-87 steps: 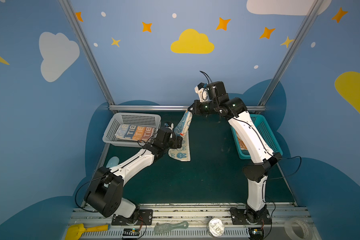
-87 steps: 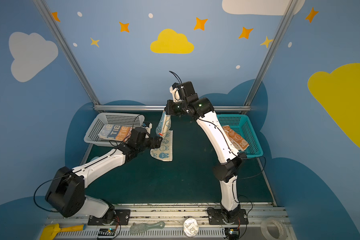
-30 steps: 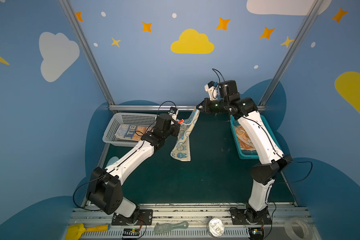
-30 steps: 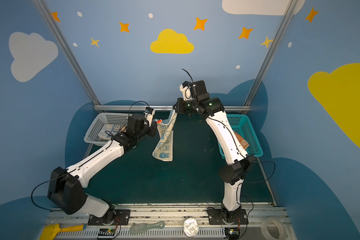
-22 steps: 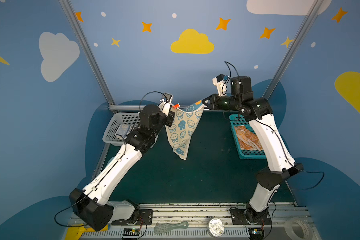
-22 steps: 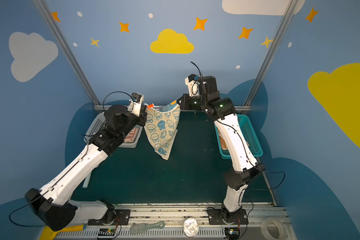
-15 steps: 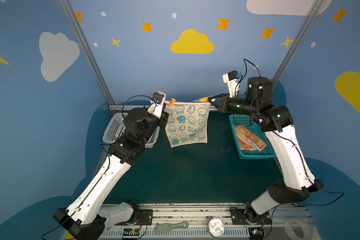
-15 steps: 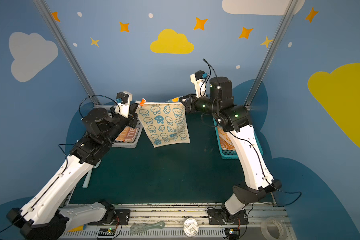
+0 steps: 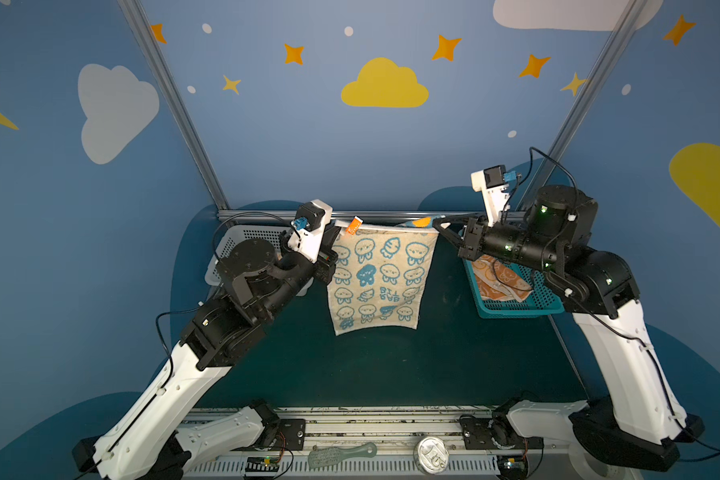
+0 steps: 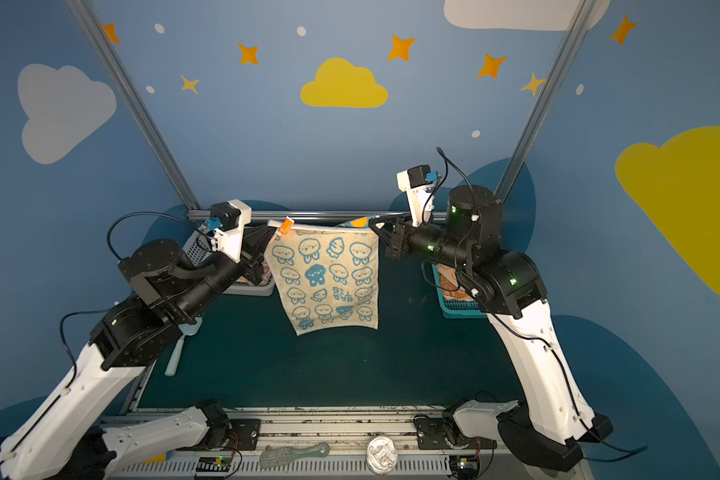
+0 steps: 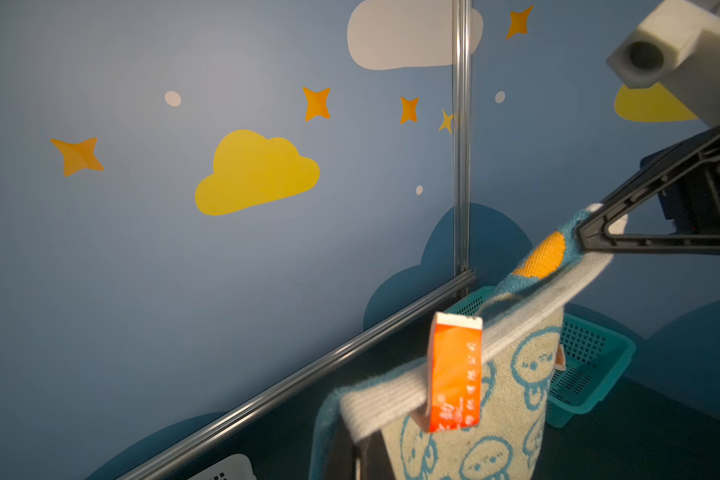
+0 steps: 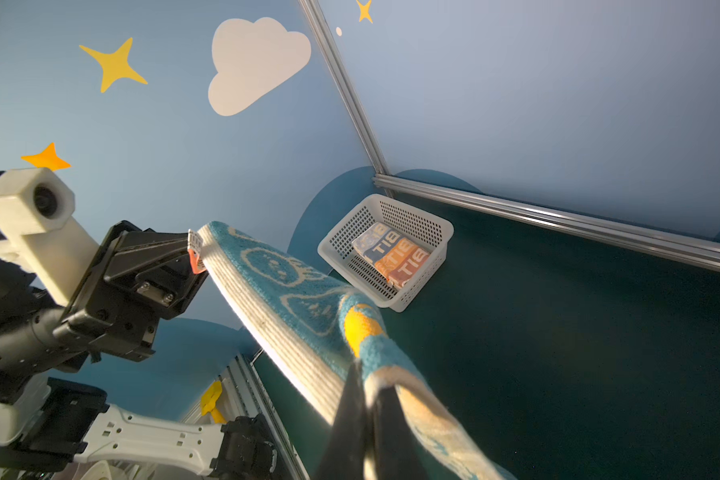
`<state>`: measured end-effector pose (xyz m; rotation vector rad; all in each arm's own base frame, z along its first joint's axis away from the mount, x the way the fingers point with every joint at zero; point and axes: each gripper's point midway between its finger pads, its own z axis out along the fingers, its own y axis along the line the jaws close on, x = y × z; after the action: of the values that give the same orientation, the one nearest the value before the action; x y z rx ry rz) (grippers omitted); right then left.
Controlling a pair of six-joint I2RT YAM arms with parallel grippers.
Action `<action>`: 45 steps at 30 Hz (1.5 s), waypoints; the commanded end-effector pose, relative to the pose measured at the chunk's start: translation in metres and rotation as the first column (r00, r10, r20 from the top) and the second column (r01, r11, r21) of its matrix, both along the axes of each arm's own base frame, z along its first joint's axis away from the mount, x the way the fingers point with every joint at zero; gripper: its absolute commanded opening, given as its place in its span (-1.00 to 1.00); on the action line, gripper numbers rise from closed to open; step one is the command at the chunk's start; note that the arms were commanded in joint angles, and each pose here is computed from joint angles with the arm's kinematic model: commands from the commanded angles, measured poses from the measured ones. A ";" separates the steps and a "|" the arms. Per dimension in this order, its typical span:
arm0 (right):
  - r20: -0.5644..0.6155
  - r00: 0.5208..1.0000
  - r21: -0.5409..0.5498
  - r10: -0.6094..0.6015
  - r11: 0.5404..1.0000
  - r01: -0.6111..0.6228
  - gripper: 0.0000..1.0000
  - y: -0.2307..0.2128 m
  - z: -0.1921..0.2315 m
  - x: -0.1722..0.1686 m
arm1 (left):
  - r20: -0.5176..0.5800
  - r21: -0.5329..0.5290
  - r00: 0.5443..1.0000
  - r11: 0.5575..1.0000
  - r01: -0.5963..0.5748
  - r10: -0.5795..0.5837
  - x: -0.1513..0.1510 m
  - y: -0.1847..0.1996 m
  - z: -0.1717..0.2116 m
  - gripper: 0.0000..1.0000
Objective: Fold and stack the towels
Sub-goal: 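Lift the towel by two corners with both grippers, spreading it open, then lay the spread towel flat on the table with both grippers, pulling toward the robot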
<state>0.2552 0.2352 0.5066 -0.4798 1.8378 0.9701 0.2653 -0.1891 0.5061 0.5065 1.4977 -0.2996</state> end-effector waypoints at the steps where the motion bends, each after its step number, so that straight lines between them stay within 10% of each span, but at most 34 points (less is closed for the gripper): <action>1: -0.130 0.980 -0.078 -0.152 0.987 0.143 -1.00 -0.008 -0.038 0.041 | -0.045 0.067 0.993 0.992 -0.106 0.109 0.030 0.006 -0.020 -0.94; 22: -0.612 0.750 -0.195 -0.250 0.967 0.164 -1.00 -0.003 -0.264 0.263 | -0.430 0.226 0.893 0.973 -0.034 0.131 0.285 -0.024 -0.258 -0.94; 36: -0.852 0.475 -0.212 -0.221 0.975 0.072 -1.00 -0.011 -0.375 0.193 | -0.626 0.445 0.733 0.894 0.057 0.265 0.224 -0.008 -0.363 -0.94; 45: -0.878 0.416 -0.240 -0.236 0.970 0.042 -1.00 -0.009 -0.396 0.136 | -0.675 0.538 0.605 0.843 0.014 0.422 0.165 0.011 -0.397 -0.94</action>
<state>0.3960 0.2265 0.0866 0.2406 2.9810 1.0390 0.4405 -0.2078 0.1019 0.7524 2.4640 -0.0158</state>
